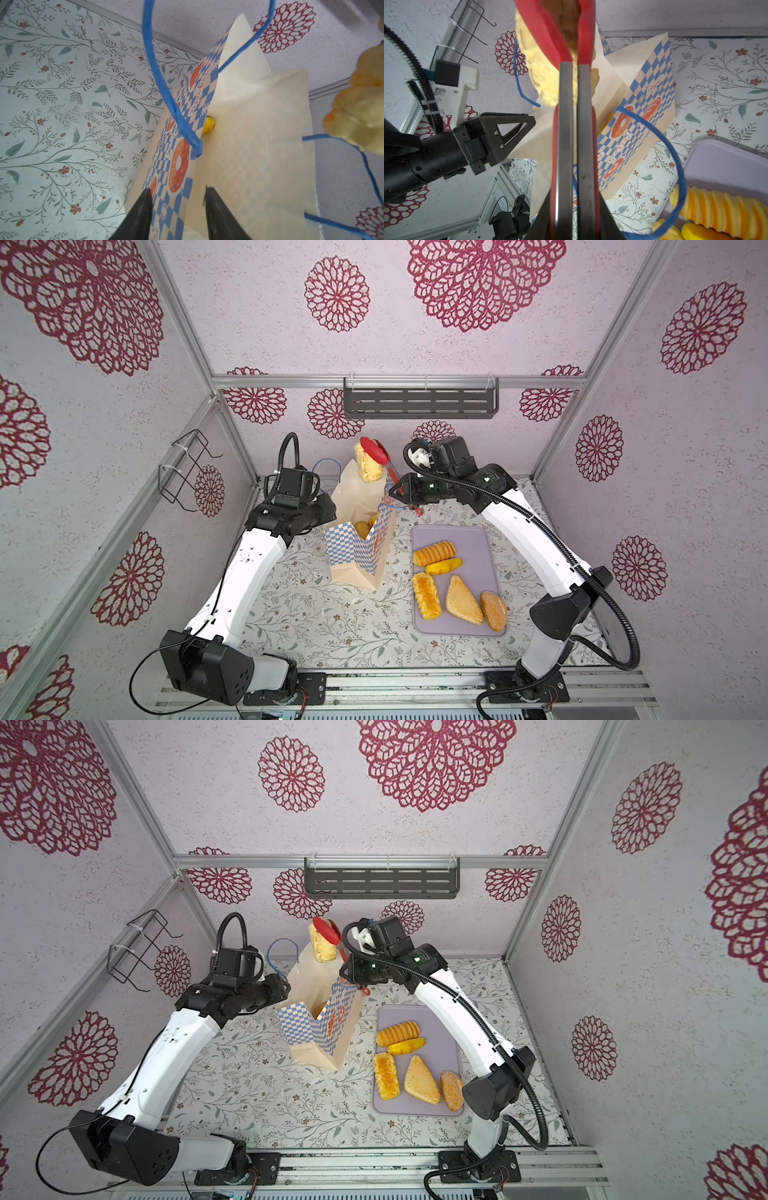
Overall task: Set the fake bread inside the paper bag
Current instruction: 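Carry the pale bun in the tongs over the bag opening with the right gripper, then open the tongs to drop the pale bun into the bag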
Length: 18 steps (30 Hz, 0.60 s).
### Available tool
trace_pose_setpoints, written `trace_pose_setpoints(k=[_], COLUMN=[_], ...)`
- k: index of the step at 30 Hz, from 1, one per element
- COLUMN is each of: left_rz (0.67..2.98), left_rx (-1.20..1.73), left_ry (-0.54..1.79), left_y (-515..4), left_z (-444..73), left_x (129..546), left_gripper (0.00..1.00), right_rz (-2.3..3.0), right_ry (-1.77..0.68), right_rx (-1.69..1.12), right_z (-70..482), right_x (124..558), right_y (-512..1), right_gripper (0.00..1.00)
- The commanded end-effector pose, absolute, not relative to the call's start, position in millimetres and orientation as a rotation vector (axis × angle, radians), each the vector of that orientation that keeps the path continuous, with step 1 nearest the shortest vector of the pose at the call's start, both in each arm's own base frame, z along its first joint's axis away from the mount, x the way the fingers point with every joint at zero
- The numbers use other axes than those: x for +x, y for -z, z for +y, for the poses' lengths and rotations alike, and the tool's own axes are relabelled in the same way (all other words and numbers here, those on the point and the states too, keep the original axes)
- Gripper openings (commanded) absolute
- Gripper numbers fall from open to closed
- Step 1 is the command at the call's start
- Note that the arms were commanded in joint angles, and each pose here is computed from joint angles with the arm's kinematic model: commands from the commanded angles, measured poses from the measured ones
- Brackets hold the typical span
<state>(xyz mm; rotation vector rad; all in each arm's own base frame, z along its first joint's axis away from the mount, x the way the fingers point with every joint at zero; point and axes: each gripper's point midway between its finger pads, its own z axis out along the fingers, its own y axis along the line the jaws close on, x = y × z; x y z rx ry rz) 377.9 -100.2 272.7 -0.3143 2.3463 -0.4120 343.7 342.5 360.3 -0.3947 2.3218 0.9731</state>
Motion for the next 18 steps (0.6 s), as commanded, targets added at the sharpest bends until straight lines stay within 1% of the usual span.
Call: trace_pose_setpoints(k=[1, 8, 13, 18], left_rz=[2.341, 2.344, 2.335, 2.332], left_rx=[-0.308, -0.314, -0.313, -0.314], left_ry=[0.399, 0.395, 0.398, 0.409], left_y=[-269.6, -267.9, -270.4, -271.2], left_z=[-103.5, -104.3, -105.2, -107.2], left_x=[383.2, 385.0, 385.2, 385.7], left_gripper=[0.39, 0.23, 0.1, 0.08], right_rz=[2.186, 2.23, 2.23, 2.212], right_ry=[-1.051, -1.035, -1.033, -1.051], right_rx=[-0.446, -0.459, -0.457, -0.463], right_z=[351.0, 349.0, 345.1, 345.0], right_x=[334.1, 324.0, 318.9, 315.4], right_y=[-397.8, -379.4, -376.7, -383.1], right_gripper=[0.18, 0.24, 0.34, 0.4])
